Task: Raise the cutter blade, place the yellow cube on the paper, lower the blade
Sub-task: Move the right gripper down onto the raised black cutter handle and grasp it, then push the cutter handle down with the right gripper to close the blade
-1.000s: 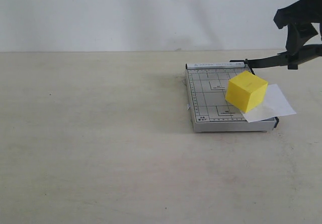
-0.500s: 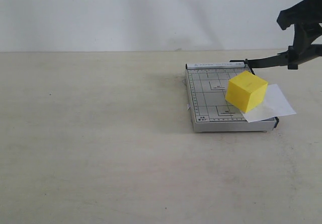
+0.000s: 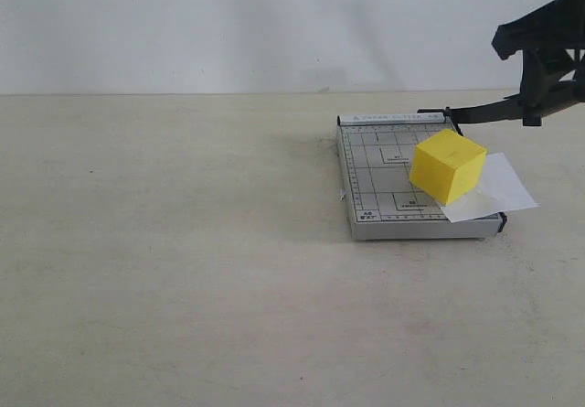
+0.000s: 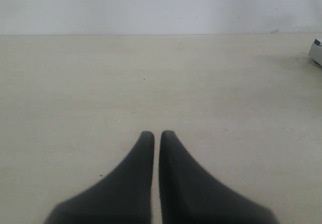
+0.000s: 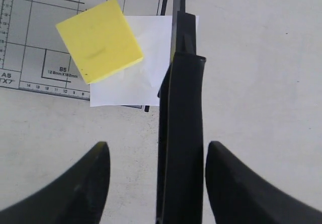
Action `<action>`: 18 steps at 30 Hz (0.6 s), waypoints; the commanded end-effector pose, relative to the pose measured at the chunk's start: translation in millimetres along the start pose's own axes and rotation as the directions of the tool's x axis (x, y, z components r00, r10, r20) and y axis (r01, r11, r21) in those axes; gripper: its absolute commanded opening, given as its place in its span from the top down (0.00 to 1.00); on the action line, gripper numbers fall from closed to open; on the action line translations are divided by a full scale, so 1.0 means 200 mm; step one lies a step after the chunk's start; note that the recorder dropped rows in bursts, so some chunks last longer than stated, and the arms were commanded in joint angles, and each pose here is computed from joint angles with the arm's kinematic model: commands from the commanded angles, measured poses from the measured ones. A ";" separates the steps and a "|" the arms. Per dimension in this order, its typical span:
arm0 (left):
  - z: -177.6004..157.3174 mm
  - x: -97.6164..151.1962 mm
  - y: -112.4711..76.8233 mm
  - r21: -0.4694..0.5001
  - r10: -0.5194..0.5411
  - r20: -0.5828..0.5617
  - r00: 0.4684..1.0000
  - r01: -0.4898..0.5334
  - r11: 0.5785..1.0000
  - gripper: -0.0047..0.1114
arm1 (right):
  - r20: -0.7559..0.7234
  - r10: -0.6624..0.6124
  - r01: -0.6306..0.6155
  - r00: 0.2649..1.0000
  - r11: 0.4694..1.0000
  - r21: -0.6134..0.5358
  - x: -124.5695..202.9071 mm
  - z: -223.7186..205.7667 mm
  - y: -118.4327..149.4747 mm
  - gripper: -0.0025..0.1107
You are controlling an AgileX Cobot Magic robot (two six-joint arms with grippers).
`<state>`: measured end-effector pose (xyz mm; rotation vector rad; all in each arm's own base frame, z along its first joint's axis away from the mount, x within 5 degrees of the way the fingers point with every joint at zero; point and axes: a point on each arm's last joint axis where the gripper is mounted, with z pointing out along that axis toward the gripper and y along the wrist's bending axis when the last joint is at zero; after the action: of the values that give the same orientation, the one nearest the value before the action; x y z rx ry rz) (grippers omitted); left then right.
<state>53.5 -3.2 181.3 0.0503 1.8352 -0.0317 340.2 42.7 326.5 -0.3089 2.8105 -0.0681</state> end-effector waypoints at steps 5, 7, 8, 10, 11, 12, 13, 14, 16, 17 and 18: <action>0.00 0.00 0.00 0.000 -0.014 0.001 1.000 0.014 1.000 0.92 | -0.016 0.031 -0.031 0.999 1.000 0.004 -0.01 0.03 -0.01 0.50; 0.00 0.00 0.00 0.000 -0.014 0.001 1.000 0.014 1.000 0.92 | -0.016 0.030 -0.030 0.999 1.000 0.007 -0.01 0.03 -0.01 0.50; 0.00 0.00 0.00 0.000 -0.014 0.001 1.000 0.014 1.000 0.92 | -0.016 0.031 -0.031 0.999 0.999 0.010 -0.01 0.03 -0.01 0.50; 0.00 0.00 0.00 0.000 -0.014 0.001 1.000 0.014 1.000 0.92 | -0.016 0.029 -0.029 0.999 0.999 0.015 -0.01 0.03 -0.01 0.50; 0.00 0.00 0.00 0.000 -0.014 0.001 1.000 0.014 1.000 0.92 | -0.016 0.029 -0.029 0.999 0.999 0.015 -0.01 0.03 -0.01 0.50; 0.00 0.00 0.00 0.000 -0.014 0.001 1.000 0.014 1.000 0.92 | -0.017 0.028 -0.027 0.999 0.999 0.018 -0.01 0.03 -0.01 0.50; 0.00 0.00 0.00 0.000 -0.014 0.001 1.000 0.014 1.000 0.92 | -0.017 0.026 -0.026 1.000 0.999 0.023 -0.01 0.03 -0.01 0.50; 0.00 0.00 0.00 0.000 -0.014 0.001 1.000 0.014 1.000 0.92 | -0.017 0.025 -0.024 1.000 0.999 0.026 -0.01 0.03 -0.02 0.50; 0.00 0.00 0.00 0.000 -0.014 0.001 1.000 0.014 1.000 0.92 | -0.017 0.021 -0.021 1.000 0.999 0.035 -0.01 0.03 -0.02 0.51; 0.00 0.00 0.00 0.000 -0.014 0.001 1.000 0.014 1.000 0.92 | -0.018 0.020 -0.019 1.000 0.999 0.045 -0.01 0.03 -0.02 0.52; 0.00 0.00 0.00 0.000 -0.014 0.001 1.000 0.014 1.000 0.92 | -0.018 0.020 -0.019 1.000 0.999 0.050 -0.01 0.03 -0.03 0.54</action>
<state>53.5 -3.2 181.3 0.0503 1.8352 -0.0317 343.5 40.8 321.6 -0.2759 2.8259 -0.1006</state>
